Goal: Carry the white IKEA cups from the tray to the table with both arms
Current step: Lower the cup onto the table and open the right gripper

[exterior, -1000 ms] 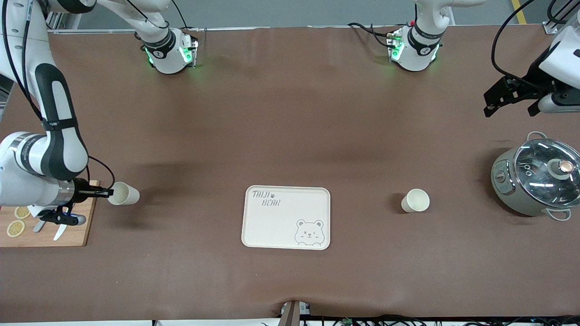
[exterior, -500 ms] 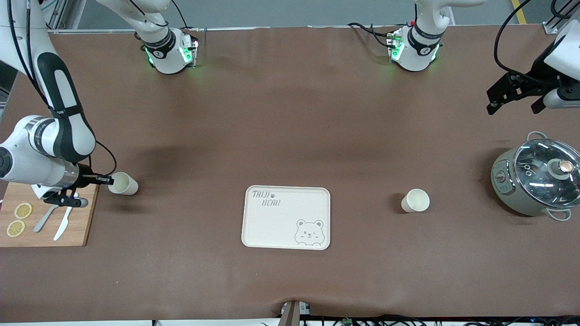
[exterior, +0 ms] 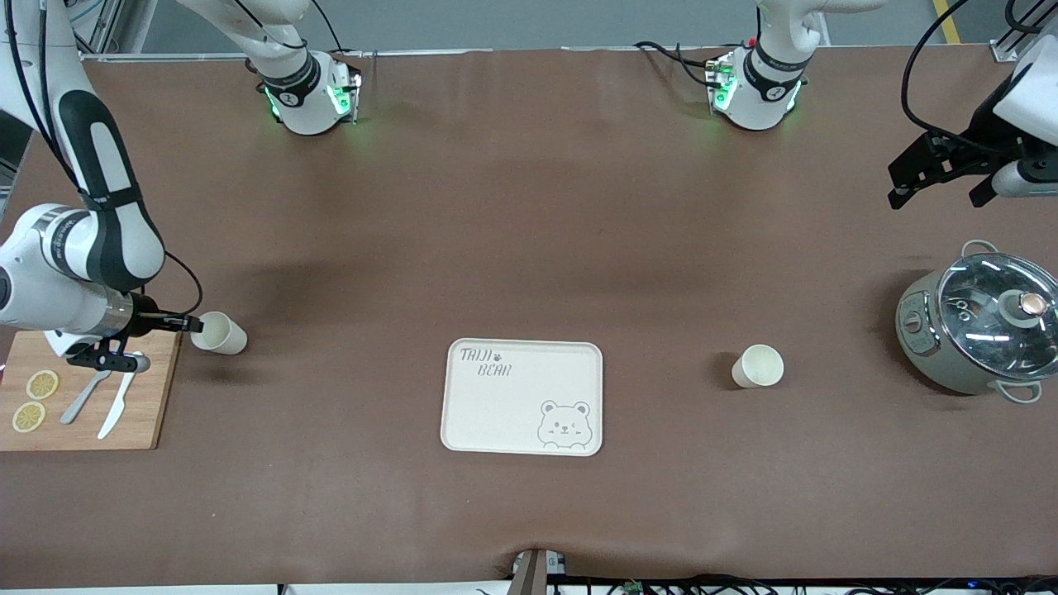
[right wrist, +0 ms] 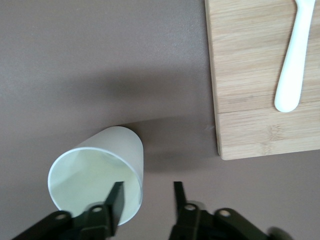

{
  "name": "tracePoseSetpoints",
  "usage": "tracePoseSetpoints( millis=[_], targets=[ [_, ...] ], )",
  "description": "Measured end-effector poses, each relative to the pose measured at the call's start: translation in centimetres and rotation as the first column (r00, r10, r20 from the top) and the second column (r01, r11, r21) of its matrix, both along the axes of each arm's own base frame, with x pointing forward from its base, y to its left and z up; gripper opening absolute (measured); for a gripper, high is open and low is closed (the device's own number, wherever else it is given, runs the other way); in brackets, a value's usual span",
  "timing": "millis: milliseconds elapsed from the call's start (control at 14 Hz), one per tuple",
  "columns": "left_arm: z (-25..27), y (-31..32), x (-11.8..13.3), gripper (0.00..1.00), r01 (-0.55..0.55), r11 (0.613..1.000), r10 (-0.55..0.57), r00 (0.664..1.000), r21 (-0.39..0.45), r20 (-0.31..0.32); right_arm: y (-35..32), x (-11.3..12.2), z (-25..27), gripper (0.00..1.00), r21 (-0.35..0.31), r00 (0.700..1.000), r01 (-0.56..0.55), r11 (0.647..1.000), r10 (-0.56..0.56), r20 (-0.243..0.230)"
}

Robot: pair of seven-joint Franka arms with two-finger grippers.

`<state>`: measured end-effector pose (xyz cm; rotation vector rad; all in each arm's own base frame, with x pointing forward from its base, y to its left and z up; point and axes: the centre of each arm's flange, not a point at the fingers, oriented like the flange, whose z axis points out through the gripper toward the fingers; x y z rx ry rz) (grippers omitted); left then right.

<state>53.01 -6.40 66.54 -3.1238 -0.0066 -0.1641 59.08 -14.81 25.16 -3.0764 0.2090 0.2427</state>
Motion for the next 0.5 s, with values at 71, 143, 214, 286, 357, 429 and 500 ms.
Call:
tracePoseSetpoints(
  millis=[71, 143, 214, 286, 357, 429, 500],
  targets=[
    [0.0, 0.0, 0.0, 1.00, 0.000, 1.000, 0.000, 1.000, 0.000, -0.001, -0.2, 0.0, 0.2, 0.63, 0.000, 1.000, 0.002, 1.000, -0.002, 0.002],
    [-0.1, 0.0, 0.0, 1.00, 0.000, 1.000, 0.000, 1.000, 0.000, -0.005, -0.6, 0.1, 0.7, 0.74, 0.001, 1.000, 0.005, 1.000, -0.005, -0.002],
    [-0.3, 0.0, 0.0, 1.00, -0.001, 1.000, 0.001, 1.000, 0.001, -0.013, -1.0, 0.2, 1.6, 0.83, 0.006, 1.000, 0.009, 1.000, -0.009, -0.014],
    [-0.4, 0.1, -0.1, 1.00, -0.001, 1.000, 0.001, 1.000, 0.003, -0.023, -1.6, 0.6, 3.1, 0.93, 0.011, 0.999, 0.014, 1.000, -0.014, -0.029],
    [-0.4, 0.1, -0.2, 1.00, -0.002, 1.000, 0.002, 1.000, 0.003, -0.028, -2.3, 1.2, 5.2, 1.00, 0.016, 0.999, 0.020, 1.000, -0.019, -0.041],
    [-0.5, 0.1, -0.2, 1.00, -0.001, 1.000, 0.001, 0.999, 0.004, -0.033, -3.0, 1.9, 7.8, 1.00, 0.020, 0.999, 0.026, 0.999, -0.025, -0.047],
    [-0.5, 0.2, -0.2, 1.00, -0.001, 1.000, 0.002, 0.999, 0.004, -0.036, -3.6, 2.6, 10.6, 1.00, 0.020, 0.999, 0.030, 0.999, -0.029, -0.041]
  ],
)
